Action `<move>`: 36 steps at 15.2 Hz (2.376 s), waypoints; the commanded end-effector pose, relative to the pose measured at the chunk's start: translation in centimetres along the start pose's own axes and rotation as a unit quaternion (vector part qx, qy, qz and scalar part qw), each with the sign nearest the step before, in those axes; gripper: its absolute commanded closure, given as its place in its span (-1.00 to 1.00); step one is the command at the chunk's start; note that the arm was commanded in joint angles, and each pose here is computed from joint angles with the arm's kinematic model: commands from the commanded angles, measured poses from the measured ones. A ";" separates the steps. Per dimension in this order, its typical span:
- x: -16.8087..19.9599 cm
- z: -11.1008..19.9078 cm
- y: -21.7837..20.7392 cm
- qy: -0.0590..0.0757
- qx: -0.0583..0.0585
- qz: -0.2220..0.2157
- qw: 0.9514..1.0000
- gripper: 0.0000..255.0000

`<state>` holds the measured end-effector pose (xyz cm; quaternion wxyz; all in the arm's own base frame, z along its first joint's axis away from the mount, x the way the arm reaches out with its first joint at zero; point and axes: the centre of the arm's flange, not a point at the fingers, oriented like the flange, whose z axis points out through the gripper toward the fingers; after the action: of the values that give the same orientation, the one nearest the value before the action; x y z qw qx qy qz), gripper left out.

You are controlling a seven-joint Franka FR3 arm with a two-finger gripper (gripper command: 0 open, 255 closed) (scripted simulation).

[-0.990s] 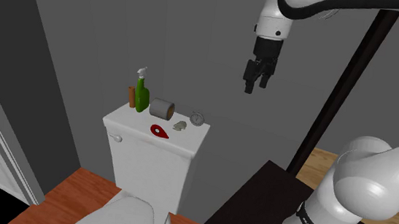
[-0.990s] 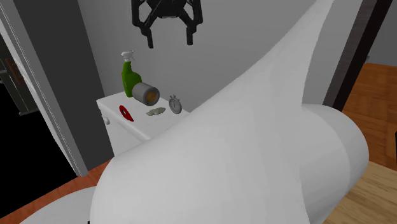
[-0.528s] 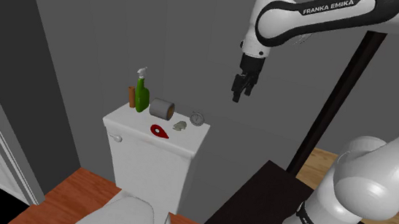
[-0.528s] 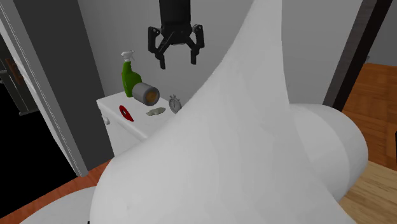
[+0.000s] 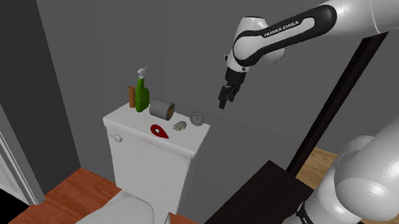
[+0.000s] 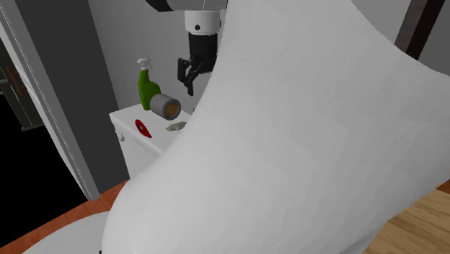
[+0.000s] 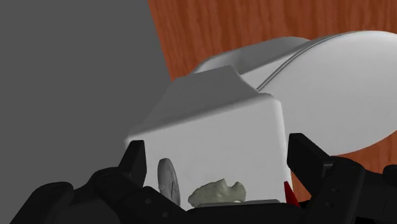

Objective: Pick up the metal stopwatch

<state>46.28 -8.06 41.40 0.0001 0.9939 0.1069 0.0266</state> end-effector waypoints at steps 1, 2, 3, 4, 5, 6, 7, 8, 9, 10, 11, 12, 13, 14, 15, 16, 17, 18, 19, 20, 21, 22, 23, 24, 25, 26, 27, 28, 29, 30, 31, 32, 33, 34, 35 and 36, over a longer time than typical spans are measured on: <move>1.4 1.9 0.9 0.007 0.000 -0.015 1.000 -1.00; 2.2 2.8 1.3 0.010 0.000 -0.023 1.000 -1.00; 2.9 3.7 1.7 0.014 0.000 -0.030 0.999 -1.00; 3.7 4.6 2.1 0.017 0.000 -0.037 0.999 -1.00; 4.5 5.5 2.5 0.020 0.000 -0.044 0.999 -1.00; 5.3 6.4 2.9 0.023 0.001 -0.052 0.998 -1.00; 6.1 7.3 3.3 0.026 0.001 -0.059 0.998 -1.00; 6.9 8.2 3.6 0.030 0.001 -0.066 0.997 -1.00; 7.8 9.1 4.0 0.033 0.001 -0.073 0.997 -1.00; 8.6 9.9 4.3 0.036 0.001 -0.081 0.996 -1.00; 9.5 10.8 4.6 0.039 0.001 -0.088 0.995 -1.00; 10.3 11.7 4.9 0.042 0.002 -0.095 0.995 -1.00; 11.2 12.5 5.2 0.046 0.002 -0.102 0.994 -1.00; 12.1 13.4 5.5 0.049 0.002 -0.109 0.993 -1.00; 12.2 13.5 5.6 0.049 0.002 -0.110 0.993 -1.00; 12.2 14.0 5.6 0.049 0.002 -0.110 0.993 -1.00; 12.1 14.5 5.6 0.049 0.002 -0.110 0.993 -1.00; 12.1 15.1 5.5 0.049 0.002 -0.110 0.993 -1.00; 12.1 15.6 5.5 0.049 0.002 -0.110 0.993 -1.00; 12.0 16.1 5.5 0.049 0.002 -0.110 0.993 -1.00; 12.0 16.6 5.5 0.049 0.002 -0.110 0.993 -1.00; 12.0 17.5 5.5 0.049 0.002 -0.110 0.993 -1.00; 12.0 17.5 5.5 0.049 0.002 -0.110 0.993 -1.00; 12.0 17.5 5.5 0.049 0.002 -0.110 0.993 -1.00; 12.0 17.5 5.5 0.049 0.002 -0.110 0.993 1.00; 12.0 17.5 5.6 0.049 0.002 -0.110 0.993 1.00; 12.0 17.5 5.6 0.049 0.002 -0.110 0.993 1.00; 12.0 17.5 5.6 0.049 0.002 -0.110 0.993 1.00; 12.0 17.5 5.6 0.049 0.002 -0.110 0.993 1.00; 12.0 17.5 5.6 0.049 0.002 -0.110 0.993 1.00; 12.0 17.5 5.6 0.049 0.002 -0.110 0.993 1.00; 12.0 17.5 5.6 0.049 0.002 -0.110 0.993 1.00; 12.0 17.5 5.6 0.049 0.002 -0.110 0.993 1.00; 12.0 17.5 5.5 0.049 0.002 -0.110 0.993 1.00; 12.0 16.9 5.5 0.049 0.002 -0.110 0.993 1.00; 12.0 16.4 5.5 0.049 0.002 -0.110 0.993 1.00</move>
<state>59.99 -10.79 25.24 -0.0044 0.9736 0.2157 0.0749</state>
